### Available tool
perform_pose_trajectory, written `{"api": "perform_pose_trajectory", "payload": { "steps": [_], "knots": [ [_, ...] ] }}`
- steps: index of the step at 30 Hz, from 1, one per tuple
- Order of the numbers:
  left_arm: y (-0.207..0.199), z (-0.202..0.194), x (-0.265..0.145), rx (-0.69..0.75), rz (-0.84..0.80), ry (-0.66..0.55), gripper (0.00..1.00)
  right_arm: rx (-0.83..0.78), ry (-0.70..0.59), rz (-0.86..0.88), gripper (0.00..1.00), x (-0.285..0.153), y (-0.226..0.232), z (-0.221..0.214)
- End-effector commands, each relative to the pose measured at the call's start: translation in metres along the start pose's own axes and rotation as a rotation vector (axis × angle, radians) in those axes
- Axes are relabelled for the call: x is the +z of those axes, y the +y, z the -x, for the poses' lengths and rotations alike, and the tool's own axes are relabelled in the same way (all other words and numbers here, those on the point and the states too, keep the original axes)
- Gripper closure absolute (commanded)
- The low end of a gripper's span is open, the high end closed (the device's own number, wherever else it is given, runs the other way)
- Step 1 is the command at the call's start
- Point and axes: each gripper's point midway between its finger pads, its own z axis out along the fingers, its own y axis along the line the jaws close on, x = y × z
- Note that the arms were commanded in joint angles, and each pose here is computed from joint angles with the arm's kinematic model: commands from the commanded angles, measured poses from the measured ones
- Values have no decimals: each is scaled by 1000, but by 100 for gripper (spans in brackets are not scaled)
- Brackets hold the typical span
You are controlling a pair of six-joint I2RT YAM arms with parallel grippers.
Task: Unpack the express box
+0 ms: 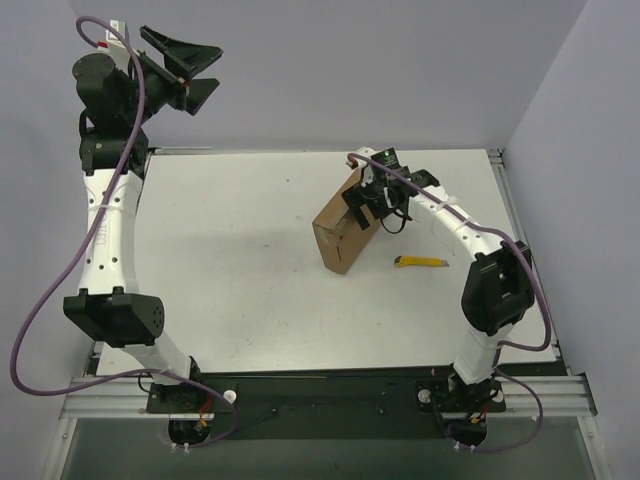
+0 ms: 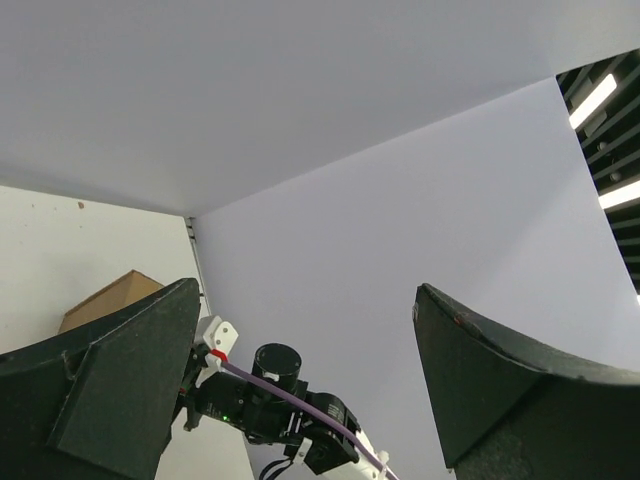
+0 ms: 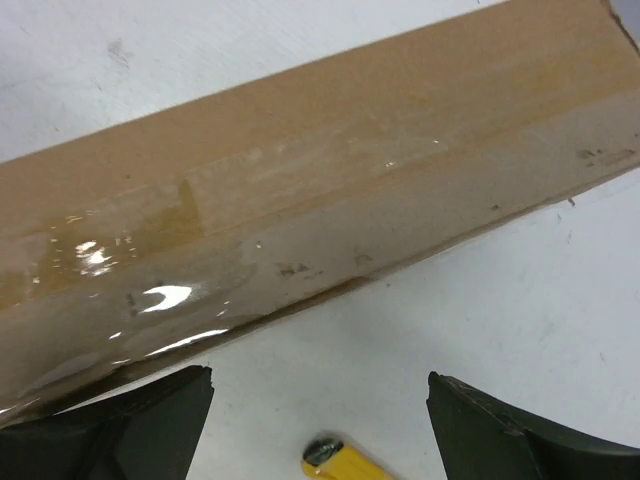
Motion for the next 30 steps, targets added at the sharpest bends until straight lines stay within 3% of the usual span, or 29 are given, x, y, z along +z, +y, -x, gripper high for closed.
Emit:
{"api": "perform_pose_trajectory", "payload": {
  "steps": [1,7,8,10,11,14,15,17,19,23,24,28,30],
  "knots": [
    [-15,7,-10,5,-9,-40,3,-10,-101,27,8,-3,16,43],
    [-16,-5,-10,157,-67,-20,2,21,-117,-9,8,8,16,52],
    [24,-13,-3,119,11,-2,3,41,-124,-17,7,7,15,55],
    [63,-29,2,270,29,47,3,64,-152,-89,6,0,1,63],
    [107,-47,1,390,66,130,3,64,-197,-114,6,-8,-6,73],
    [198,-91,-9,441,322,296,3,93,-246,-143,5,-22,-21,86],
    [236,-110,-21,521,394,395,3,111,-255,-153,5,-25,-26,89],
    [258,-130,-29,608,441,490,3,198,-275,-158,5,-31,-43,95],
    [276,-149,-28,603,414,567,3,265,-280,-167,4,-29,-57,95],
    [302,-173,-5,640,378,701,3,339,-220,-153,3,9,-82,80],
    [324,-182,0,627,402,752,3,338,-225,-128,3,15,-81,84],
    [368,-142,35,756,565,644,3,275,-190,-201,5,55,-98,79],
    [400,-140,44,787,633,655,3,292,-191,-229,9,72,-110,77]
  ]
}}
